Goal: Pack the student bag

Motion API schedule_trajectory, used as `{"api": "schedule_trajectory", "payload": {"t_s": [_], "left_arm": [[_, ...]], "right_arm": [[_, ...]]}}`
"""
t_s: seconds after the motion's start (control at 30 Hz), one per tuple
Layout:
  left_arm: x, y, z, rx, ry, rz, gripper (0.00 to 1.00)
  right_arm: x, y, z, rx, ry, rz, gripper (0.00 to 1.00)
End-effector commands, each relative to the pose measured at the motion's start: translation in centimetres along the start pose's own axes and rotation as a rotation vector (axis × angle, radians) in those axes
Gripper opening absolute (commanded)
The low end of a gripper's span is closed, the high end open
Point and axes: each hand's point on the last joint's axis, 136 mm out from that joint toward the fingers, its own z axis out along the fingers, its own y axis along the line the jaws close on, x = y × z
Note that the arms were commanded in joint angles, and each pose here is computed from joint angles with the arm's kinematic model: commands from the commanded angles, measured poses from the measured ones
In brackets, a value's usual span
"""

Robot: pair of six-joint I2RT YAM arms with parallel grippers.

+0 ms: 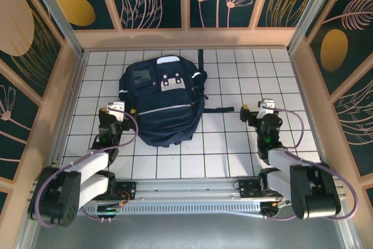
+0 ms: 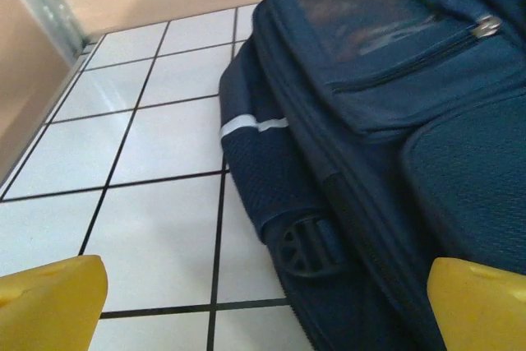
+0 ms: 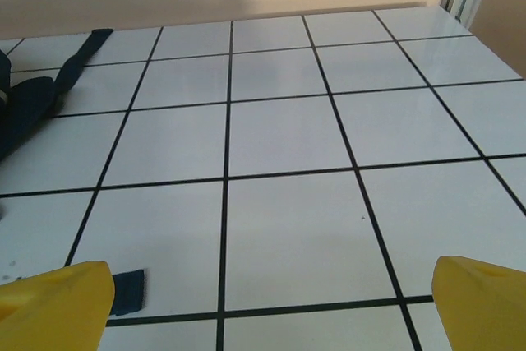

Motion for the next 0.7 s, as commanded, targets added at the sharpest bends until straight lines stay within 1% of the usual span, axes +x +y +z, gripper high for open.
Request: {"api": "schedule_trajectory", "payload": {"t_s": [0.0, 0.03, 0.1, 0.17, 0.2, 0.27, 0.3, 0.33, 0.4, 0.43, 0.5, 0.53, 0.67], "left_arm": [[-5.3, 2.4, -0.3, -0.093, -0.255, -0.104, 0.99], [-5.4, 2.4, 0.1, -0.091, -0.255, -0.093, 0.99], [-6.3, 2.8, 0.5, -0.087, -0.307, -0.122, 0.99], [-6.5, 3.3, 1.7, -0.086, -0.312, -0.167, 0.99], [-5.9, 3.0, 3.0, -0.073, -0.268, -0.157, 0.99], [-5.1, 4.1, 4.0, -0.111, -0.232, -0.198, 0.99], [-4.8, 4.5, 4.0, -0.105, -0.25, -0.222, 0.99], [-4.9, 4.7, 3.8, -0.108, -0.282, -0.232, 0.99], [-4.3, 4.3, 4.6, -0.091, -0.217, -0.219, 0.99], [-4.4, 4.4, 4.5, -0.094, -0.235, -0.225, 0.99], [-4.4, 4.4, 4.6, -0.092, -0.228, -0.223, 0.99], [-4.5, 4.4, 4.6, -0.093, -0.234, -0.226, 0.99], [-4.3, 4.5, 4.7, -0.088, -0.226, -0.229, 0.99]], "right_arm": [[-4.7, 0.2, 0.7, -0.017, -0.209, 0.0, 0.99], [-5.0, 0.4, 1.1, -0.033, -0.222, 0.006, 0.99], [-5.1, 0.6, 2.7, -0.026, -0.214, -0.057, 0.99], [-4.4, -0.9, 4.0, 0.028, -0.184, -0.01, 0.99], [-4.2, -1.6, 4.0, 0.029, -0.196, 0.022, 0.99], [-3.6, -2.4, 3.7, 0.028, -0.213, 0.059, 0.99], [-3.8, -2.6, 3.4, 0.037, -0.238, 0.063, 0.99], [-3.5, -2.5, 3.5, 0.03, -0.22, 0.062, 0.99], [-3.6, -2.5, 3.6, 0.026, -0.221, 0.059, 0.99], [-3.5, -2.8, 3.7, 0.041, -0.216, 0.07, 0.99], [-3.5, -4.4, 3.7, 0.125, -0.217, 0.12, 0.99], [-3.4, -4.6, 3.7, 0.141, -0.214, 0.122, 0.99], [-3.5, -4.6, 3.8, 0.144, -0.216, 0.118, 0.99]]}}
